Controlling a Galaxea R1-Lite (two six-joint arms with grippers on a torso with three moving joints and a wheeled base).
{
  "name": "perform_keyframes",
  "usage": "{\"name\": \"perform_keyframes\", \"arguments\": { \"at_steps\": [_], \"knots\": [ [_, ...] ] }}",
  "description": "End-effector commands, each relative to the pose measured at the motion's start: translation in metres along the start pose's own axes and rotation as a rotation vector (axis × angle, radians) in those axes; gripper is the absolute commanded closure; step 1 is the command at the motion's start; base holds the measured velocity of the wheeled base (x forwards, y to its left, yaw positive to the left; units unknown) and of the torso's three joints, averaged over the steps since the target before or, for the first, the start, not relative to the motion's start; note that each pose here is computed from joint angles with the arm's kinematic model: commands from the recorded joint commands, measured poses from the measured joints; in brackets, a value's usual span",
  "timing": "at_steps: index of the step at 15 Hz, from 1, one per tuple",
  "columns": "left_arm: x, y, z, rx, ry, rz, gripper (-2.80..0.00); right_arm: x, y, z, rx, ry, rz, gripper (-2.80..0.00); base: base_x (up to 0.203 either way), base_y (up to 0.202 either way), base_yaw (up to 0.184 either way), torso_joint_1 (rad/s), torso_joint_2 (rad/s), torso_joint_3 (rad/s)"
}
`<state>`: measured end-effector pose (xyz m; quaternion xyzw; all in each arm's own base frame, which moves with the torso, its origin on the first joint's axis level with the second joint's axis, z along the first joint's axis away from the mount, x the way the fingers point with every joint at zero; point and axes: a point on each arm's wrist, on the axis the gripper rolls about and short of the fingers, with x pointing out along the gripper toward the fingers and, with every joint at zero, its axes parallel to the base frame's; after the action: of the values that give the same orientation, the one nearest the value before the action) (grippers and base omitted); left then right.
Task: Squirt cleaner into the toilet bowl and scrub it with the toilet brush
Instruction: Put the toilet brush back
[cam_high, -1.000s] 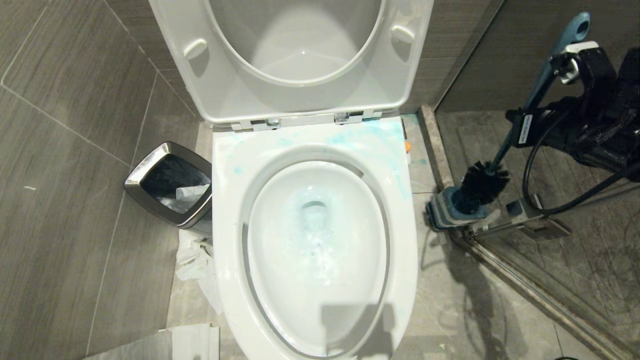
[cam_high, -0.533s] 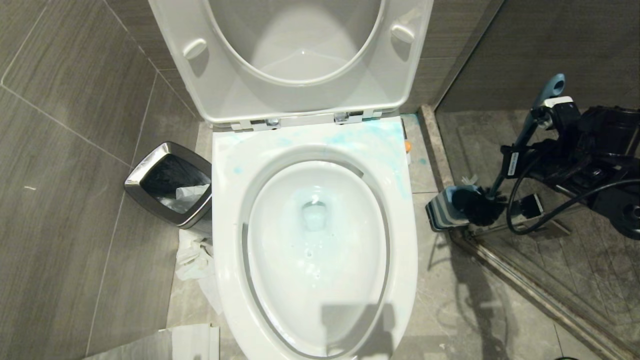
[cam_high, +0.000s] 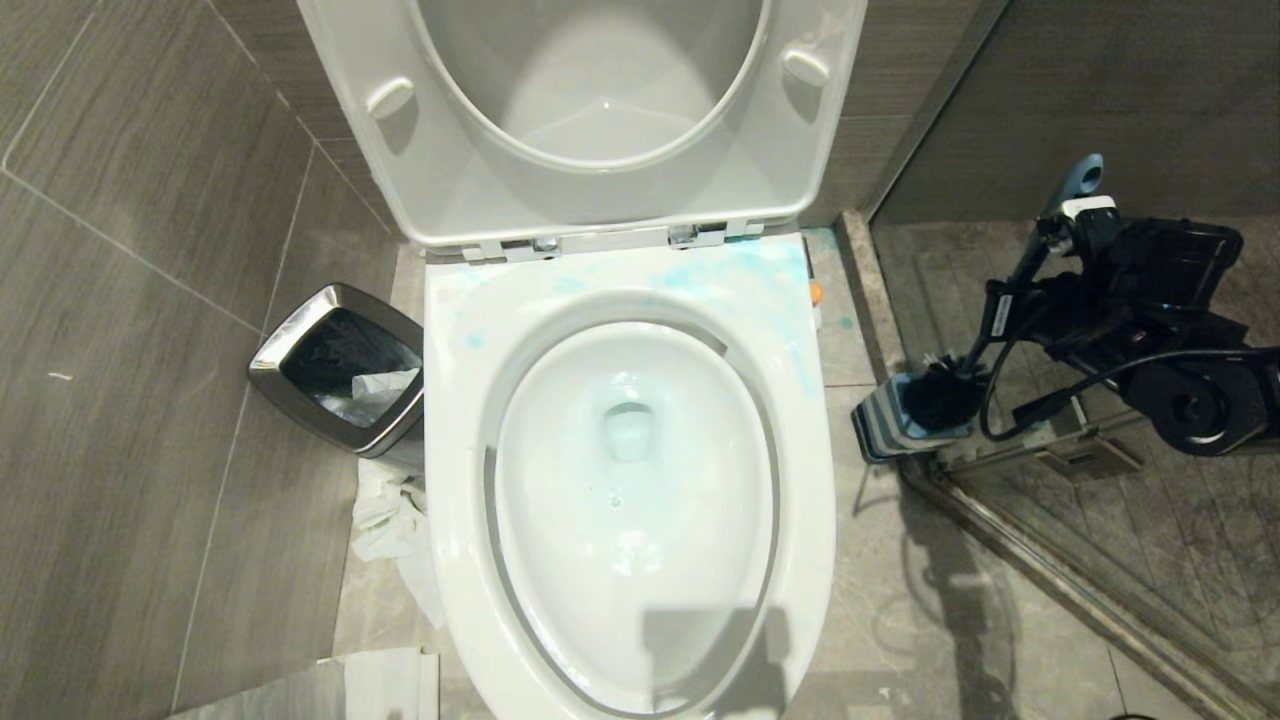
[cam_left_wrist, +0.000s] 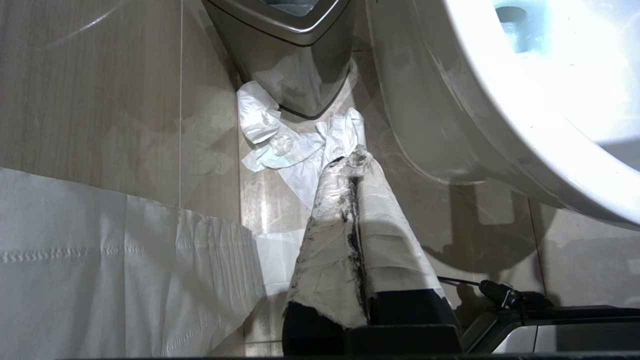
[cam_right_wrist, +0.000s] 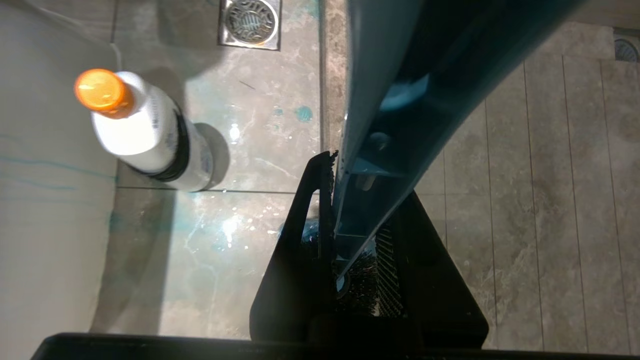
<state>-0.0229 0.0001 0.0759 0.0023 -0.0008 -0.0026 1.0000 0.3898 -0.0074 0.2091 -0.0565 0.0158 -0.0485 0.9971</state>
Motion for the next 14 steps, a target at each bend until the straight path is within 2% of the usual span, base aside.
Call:
{"name": "perform_keyframes", "arguments": {
  "at_steps": [1, 7, 14],
  "knots": [
    [0.0, 0.0, 0.0, 0.0, 0.002, 0.0, 0.0, 0.016, -0.001, -0.017, -0.003, 0.027, -0.006, 0.0, 0.0, 0.0, 0.0, 0.0, 0.0, 0.0],
    [0.0, 0.0, 0.0, 0.0, 0.002, 0.0, 0.0, 0.044, 0.003, -0.051, -0.003, 0.034, -0.011, 0.0, 0.0, 0.0, 0.0, 0.0, 0.0, 0.0],
    [0.0, 0.0, 0.0, 0.0, 0.002, 0.0, 0.0, 0.052, 0.01, -0.112, -0.017, 0.187, 0.003, 0.0, 0.0, 0.0, 0.0, 0.0, 0.0, 0.0]
  ]
}}
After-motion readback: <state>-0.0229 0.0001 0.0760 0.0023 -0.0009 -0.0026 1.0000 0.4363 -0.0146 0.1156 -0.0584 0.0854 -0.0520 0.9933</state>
